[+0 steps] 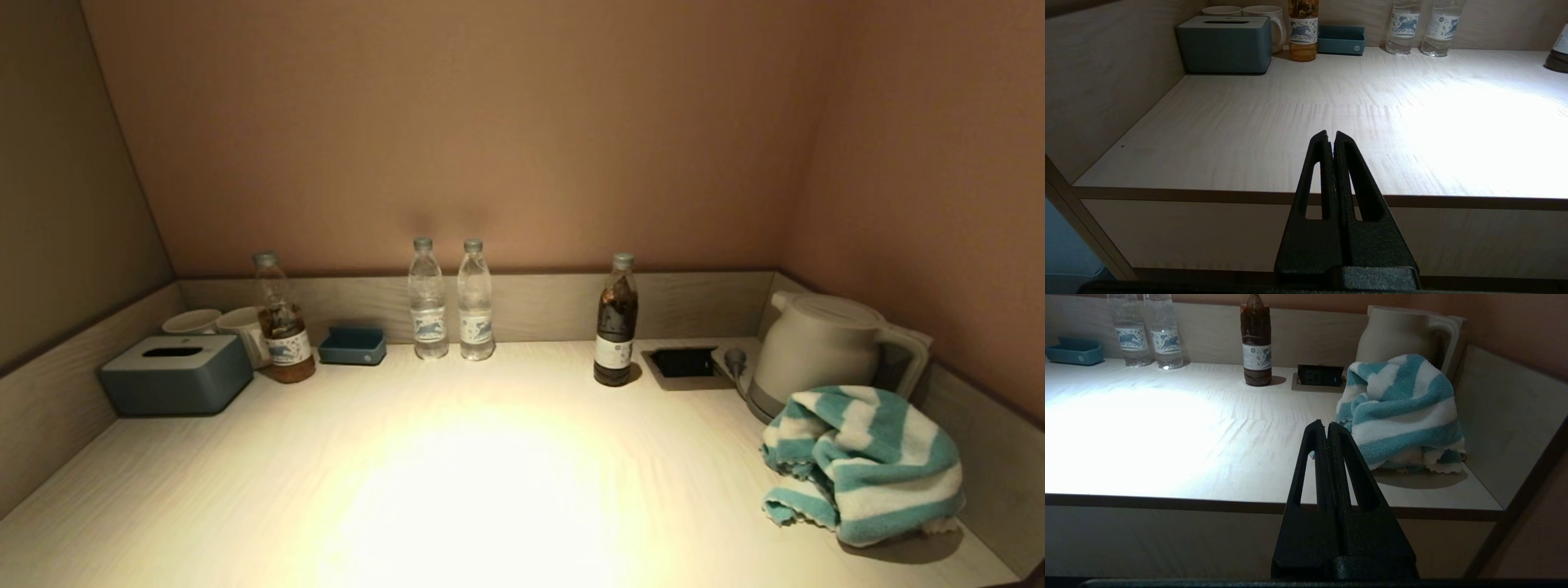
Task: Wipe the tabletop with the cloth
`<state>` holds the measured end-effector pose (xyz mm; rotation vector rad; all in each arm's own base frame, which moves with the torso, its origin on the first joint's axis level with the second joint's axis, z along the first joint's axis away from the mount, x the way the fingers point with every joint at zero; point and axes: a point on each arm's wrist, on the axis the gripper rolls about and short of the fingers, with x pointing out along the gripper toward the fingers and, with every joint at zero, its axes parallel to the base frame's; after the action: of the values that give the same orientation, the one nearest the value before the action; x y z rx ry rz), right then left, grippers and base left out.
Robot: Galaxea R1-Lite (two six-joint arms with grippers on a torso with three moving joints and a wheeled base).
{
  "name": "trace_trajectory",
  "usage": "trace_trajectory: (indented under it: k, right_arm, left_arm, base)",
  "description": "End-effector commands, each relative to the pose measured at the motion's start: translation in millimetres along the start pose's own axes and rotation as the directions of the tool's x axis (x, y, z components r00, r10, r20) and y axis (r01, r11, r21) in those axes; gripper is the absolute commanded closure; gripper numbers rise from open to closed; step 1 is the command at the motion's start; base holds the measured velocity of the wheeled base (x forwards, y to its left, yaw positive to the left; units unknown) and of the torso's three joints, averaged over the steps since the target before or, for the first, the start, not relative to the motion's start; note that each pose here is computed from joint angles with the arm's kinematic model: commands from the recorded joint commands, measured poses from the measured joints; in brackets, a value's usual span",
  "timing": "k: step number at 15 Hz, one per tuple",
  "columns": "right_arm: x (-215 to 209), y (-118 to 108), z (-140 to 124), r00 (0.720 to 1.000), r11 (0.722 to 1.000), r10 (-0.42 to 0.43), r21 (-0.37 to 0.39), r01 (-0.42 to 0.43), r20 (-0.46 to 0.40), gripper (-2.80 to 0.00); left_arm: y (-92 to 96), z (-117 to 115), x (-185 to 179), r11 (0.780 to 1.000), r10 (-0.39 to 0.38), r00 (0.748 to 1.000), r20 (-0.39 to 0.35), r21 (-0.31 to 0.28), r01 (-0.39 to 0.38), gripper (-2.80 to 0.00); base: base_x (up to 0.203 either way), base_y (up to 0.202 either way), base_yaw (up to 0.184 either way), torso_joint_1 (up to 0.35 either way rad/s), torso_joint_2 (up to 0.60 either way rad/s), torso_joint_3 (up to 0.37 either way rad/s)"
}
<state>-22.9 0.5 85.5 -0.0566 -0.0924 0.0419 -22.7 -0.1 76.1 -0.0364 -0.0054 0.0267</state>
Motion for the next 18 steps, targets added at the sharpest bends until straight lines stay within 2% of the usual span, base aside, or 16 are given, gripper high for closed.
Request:
trace_trajectory:
  k: [1, 4, 18]
  right_arm:
    - [-0.2, 0.2, -4.7, 0.999, 1.000, -0.002, 0.000, 0.002, -0.048, 0.00]
    - [-0.6, 0.4, -10.0, 0.995, 1.000, -0.002, 0.004, 0.002, -0.098, 0.00]
    - [-0.7, 0.4, -9.8, 0.995, 1.000, -0.002, 0.005, 0.003, -0.096, 0.00]
  left_arm:
    - [0.0, 0.1, 0.1, 1.000, 0.001, 1.000, 0.000, 0.000, -0.001, 0.00]
    - [0.0, 0.1, 0.1, 1.000, 0.001, 1.000, 0.000, 0.000, -0.001, 0.00]
    - [0.0, 0.1, 0.1, 1.000, 0.001, 1.000, 0.000, 0.000, -0.001, 0.00]
  base:
    - [0.000, 0.000, 0.000, 0.000, 0.00, 0.000]
    - [0.000, 0.000, 0.000, 0.000, 0.00, 0.000]
    - [0.000, 0.000, 0.000, 0.000, 0.00, 0.000]
